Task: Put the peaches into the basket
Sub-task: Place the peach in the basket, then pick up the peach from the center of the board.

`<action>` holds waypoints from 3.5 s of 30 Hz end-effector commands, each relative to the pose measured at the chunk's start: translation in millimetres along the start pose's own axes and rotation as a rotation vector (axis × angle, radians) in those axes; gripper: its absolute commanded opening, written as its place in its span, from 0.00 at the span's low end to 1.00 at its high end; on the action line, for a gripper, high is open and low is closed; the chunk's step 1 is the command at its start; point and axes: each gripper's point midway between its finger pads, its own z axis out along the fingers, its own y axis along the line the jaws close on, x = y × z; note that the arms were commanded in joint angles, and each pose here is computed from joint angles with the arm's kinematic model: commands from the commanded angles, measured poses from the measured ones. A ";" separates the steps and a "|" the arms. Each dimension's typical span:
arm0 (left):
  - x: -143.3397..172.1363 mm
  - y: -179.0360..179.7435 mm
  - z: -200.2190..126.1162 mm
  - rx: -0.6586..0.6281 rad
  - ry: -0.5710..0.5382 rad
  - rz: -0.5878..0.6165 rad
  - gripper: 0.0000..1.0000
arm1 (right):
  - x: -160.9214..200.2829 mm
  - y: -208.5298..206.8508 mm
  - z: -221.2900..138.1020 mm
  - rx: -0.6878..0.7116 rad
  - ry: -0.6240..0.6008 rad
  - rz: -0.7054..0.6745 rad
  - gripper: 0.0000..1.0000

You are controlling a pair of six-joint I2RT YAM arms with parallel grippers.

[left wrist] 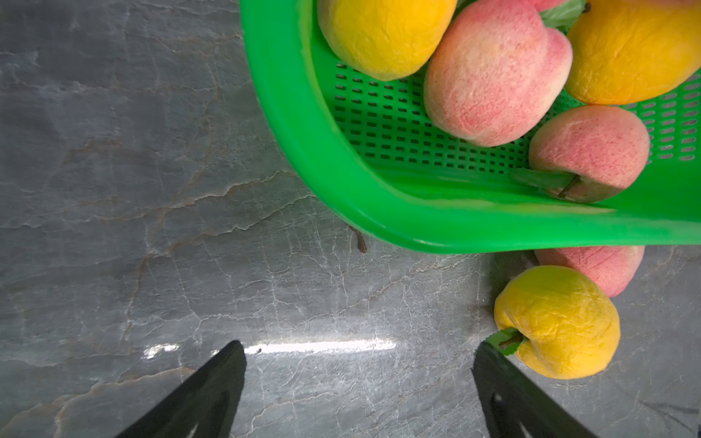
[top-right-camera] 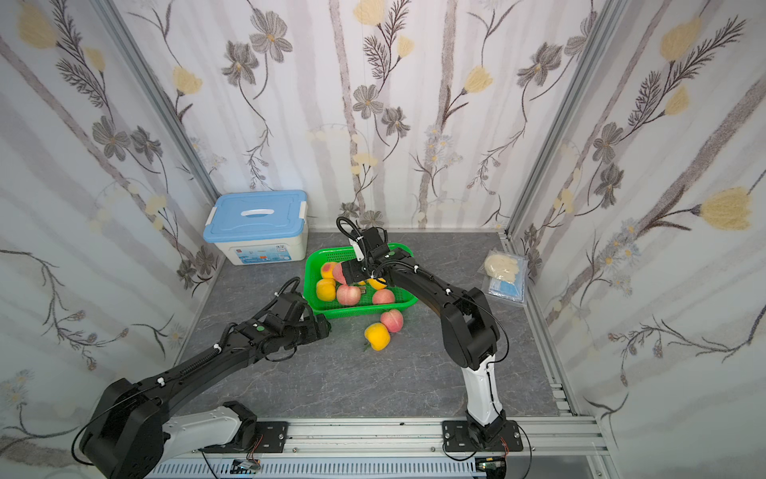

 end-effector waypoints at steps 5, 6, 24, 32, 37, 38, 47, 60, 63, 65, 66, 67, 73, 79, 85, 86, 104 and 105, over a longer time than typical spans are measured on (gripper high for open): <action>-3.0 -0.3 0.7 -0.003 -0.013 -0.011 0.96 | 6.9 7.5 -24.1 -0.018 -0.013 -0.030 0.91; -3.1 -1.0 1.0 -0.001 -0.012 -0.011 0.96 | 9.1 8.6 -28.5 -0.019 -0.013 -0.034 0.91; -3.0 -5.8 -4.0 0.030 -0.021 -0.008 0.96 | 74.0 15.3 -78.8 0.010 0.022 -0.081 0.88; -1.6 -6.6 -2.4 0.035 -0.019 -0.006 0.96 | 102.8 19.9 -106.3 0.009 0.014 -0.109 0.85; 1.1 -6.1 0.2 0.039 -0.015 -0.009 0.96 | 130.0 19.4 -107.4 0.016 0.051 -0.123 0.84; 1.1 -6.2 0.4 0.039 -0.015 -0.010 0.96 | 133.5 18.9 -107.4 0.019 0.055 -0.124 0.84; 3.0 -8.2 4.2 0.041 -0.007 -0.007 0.96 | 158.3 16.4 -99.1 0.067 0.098 -0.184 0.84; 3.8 -10.7 7.0 0.035 0.003 0.002 0.96 | 173.5 20.5 -79.6 0.087 0.152 -0.218 0.83; 4.1 -10.7 7.2 0.032 0.004 0.006 0.96 | 176.3 20.8 -76.3 0.089 0.163 -0.221 0.83; 3.9 -11.2 6.9 0.032 0.003 0.005 0.96 | 177.4 21.4 -74.4 0.090 0.168 -0.221 0.83; 3.5 -11.8 6.9 0.034 0.002 0.003 0.96 | 177.5 21.5 -73.6 0.090 0.170 -0.220 0.83; 3.9 -12.1 6.9 0.035 0.005 0.002 0.96 | 177.8 21.6 -72.5 0.091 0.173 -0.220 0.83; 5.1 -14.7 6.9 0.039 0.014 0.009 0.96 | 179.4 23.3 -67.6 0.092 0.184 -0.226 0.83; 6.9 -13.3 7.8 0.038 0.014 0.005 0.96 | 179.5 24.6 -63.6 0.098 0.190 -0.222 0.84; 8.2 -10.5 6.3 0.034 0.010 0.005 0.96 | 180.6 24.8 -61.8 0.102 0.194 -0.229 0.84; 8.1 -10.3 6.5 0.034 0.008 0.005 0.96 | 181.5 24.4 -61.6 0.103 0.197 -0.229 0.84; 8.7 -10.9 8.4 0.033 0.014 0.004 0.96 | 191.0 17.0 -50.2 0.143 0.231 -0.245 0.84; 9.2 -10.5 8.6 0.032 0.016 0.004 0.96 | 191.1 16.8 -49.4 0.145 0.232 -0.247 0.84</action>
